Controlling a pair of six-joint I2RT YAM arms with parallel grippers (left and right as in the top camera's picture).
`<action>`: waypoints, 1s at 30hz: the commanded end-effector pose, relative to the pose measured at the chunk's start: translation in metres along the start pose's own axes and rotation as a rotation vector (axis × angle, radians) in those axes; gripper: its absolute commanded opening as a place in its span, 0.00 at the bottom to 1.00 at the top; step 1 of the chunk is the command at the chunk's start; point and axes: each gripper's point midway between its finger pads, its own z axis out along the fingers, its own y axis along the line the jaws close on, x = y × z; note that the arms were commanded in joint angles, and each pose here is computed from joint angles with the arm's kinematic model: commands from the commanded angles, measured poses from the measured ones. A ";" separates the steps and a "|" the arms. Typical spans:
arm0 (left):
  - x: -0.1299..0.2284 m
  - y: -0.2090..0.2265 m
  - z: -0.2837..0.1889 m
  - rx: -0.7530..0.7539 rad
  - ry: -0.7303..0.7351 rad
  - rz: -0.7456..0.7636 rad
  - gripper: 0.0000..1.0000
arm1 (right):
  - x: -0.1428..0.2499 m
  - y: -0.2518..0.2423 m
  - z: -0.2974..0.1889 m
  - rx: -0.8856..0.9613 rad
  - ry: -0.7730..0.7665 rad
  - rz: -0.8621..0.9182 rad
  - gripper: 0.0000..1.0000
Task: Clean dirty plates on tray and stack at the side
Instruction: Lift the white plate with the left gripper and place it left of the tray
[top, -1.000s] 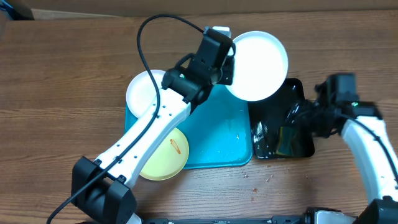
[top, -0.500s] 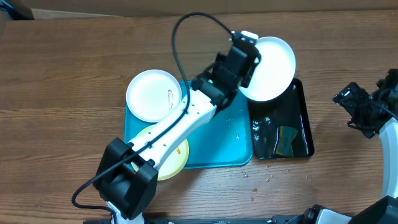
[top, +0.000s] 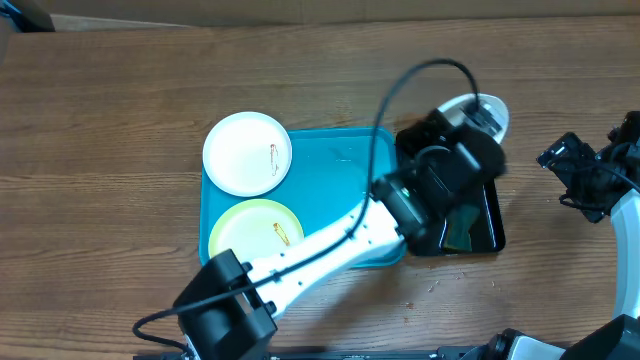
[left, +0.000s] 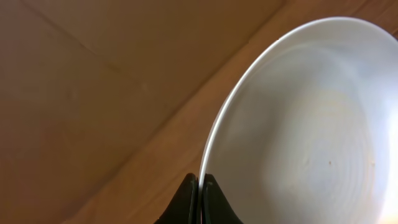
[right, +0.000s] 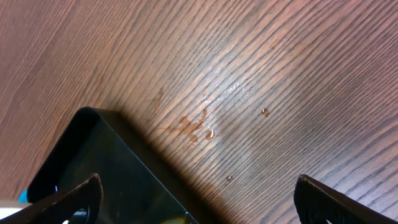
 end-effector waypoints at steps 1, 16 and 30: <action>-0.010 0.018 -0.008 -0.103 -0.006 0.055 0.04 | -0.009 0.003 -0.007 -0.004 -0.034 0.003 1.00; 0.032 0.005 0.030 0.232 0.122 -0.353 0.04 | -0.009 0.002 -0.007 -0.004 -0.034 0.004 1.00; 0.141 0.172 0.075 0.723 0.336 -1.251 0.04 | -0.009 0.002 -0.007 -0.004 -0.034 0.004 1.00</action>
